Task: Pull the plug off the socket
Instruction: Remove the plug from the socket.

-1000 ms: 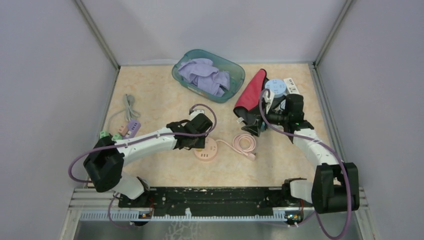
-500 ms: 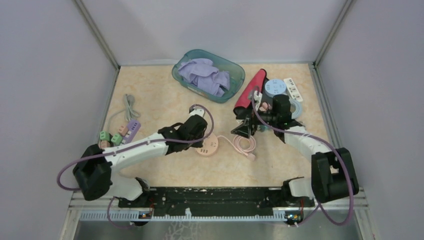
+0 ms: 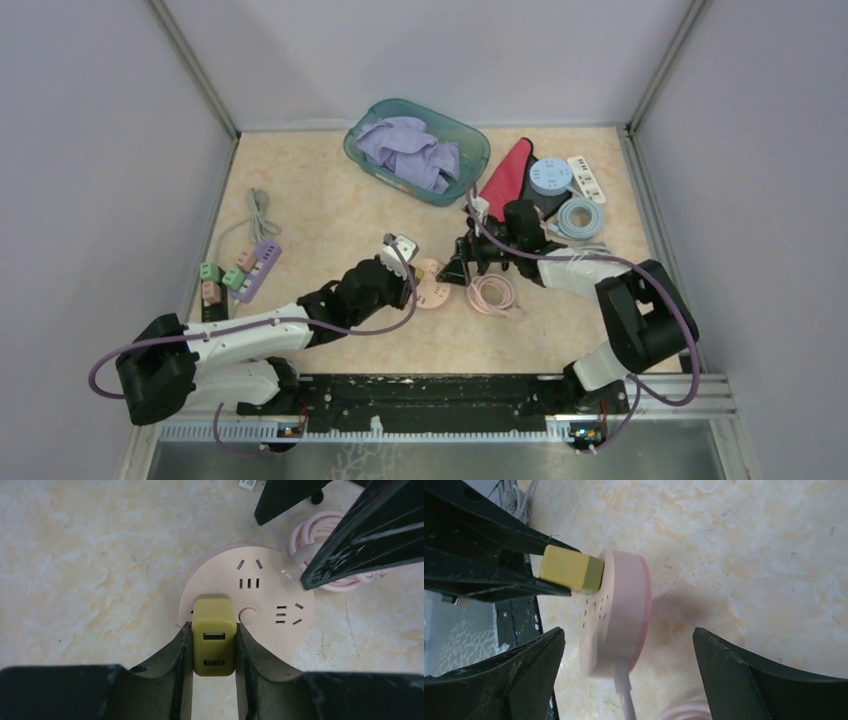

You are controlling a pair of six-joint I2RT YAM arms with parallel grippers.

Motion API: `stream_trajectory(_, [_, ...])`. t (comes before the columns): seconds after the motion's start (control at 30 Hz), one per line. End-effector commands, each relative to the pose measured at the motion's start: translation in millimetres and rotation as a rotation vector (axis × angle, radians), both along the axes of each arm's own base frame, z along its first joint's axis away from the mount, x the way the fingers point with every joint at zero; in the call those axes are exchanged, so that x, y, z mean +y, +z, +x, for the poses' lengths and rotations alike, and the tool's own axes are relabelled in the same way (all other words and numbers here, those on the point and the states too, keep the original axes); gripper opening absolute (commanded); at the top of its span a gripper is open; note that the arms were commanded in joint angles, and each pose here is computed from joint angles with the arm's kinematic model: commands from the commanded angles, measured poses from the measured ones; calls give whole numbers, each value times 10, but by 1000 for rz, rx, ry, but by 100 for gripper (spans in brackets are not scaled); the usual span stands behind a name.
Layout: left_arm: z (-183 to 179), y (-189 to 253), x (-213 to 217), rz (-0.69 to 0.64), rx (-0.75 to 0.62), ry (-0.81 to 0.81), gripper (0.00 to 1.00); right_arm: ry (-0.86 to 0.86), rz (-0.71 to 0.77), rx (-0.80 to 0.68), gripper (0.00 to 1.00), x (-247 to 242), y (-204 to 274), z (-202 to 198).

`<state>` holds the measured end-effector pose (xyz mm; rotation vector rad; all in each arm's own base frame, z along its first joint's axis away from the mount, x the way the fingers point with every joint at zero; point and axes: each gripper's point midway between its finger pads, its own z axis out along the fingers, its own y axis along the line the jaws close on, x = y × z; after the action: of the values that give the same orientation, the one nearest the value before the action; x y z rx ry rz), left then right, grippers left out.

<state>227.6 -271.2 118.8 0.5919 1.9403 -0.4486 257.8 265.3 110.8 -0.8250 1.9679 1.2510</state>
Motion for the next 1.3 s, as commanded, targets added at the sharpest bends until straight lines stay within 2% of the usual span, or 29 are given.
stream_trajectory(0.0, [-7,599,-326,-169,-187,-122,0,27,-39,-43,99,207,43,50])
stream_trajectory(0.07, [-2,637,-318,-163,-211,-124,0,55,-46,-21,95,250,5,5])
stream_trajectory(0.13, [8,650,-282,-152,-228,-115,0,86,-39,-2,87,286,5,-39])
stream_trajectory(0.23, [2,674,-236,-150,-251,-114,0,122,-16,17,66,325,52,-96])
stream_trajectory(0.37, [-3,666,-177,-147,-264,-104,0,164,21,28,45,355,143,-167])
stream_trajectory(0.5, [16,669,-138,-146,-271,-84,0,194,50,48,17,382,212,-224])
stream_trajectory(0.6, [18,717,-176,-165,-280,-92,0,201,66,67,2,398,251,-241])
stream_trajectory(0.77, [45,750,-360,-192,-280,-123,0,217,108,116,0,445,317,-297])
stream_trajectory(0.93, [258,504,-446,5,-234,-25,0,220,117,136,0,472,334,-320])
stream_trajectory(1.03, [316,389,-494,78,-168,3,0,218,116,133,0,476,346,-308])
stream_trajectory(1.13, [326,366,-486,41,-112,16,0,221,116,129,0,476,359,-308])
stream_trajectory(1.27, [388,405,-340,-137,5,20,0,217,112,130,0,476,343,-299])
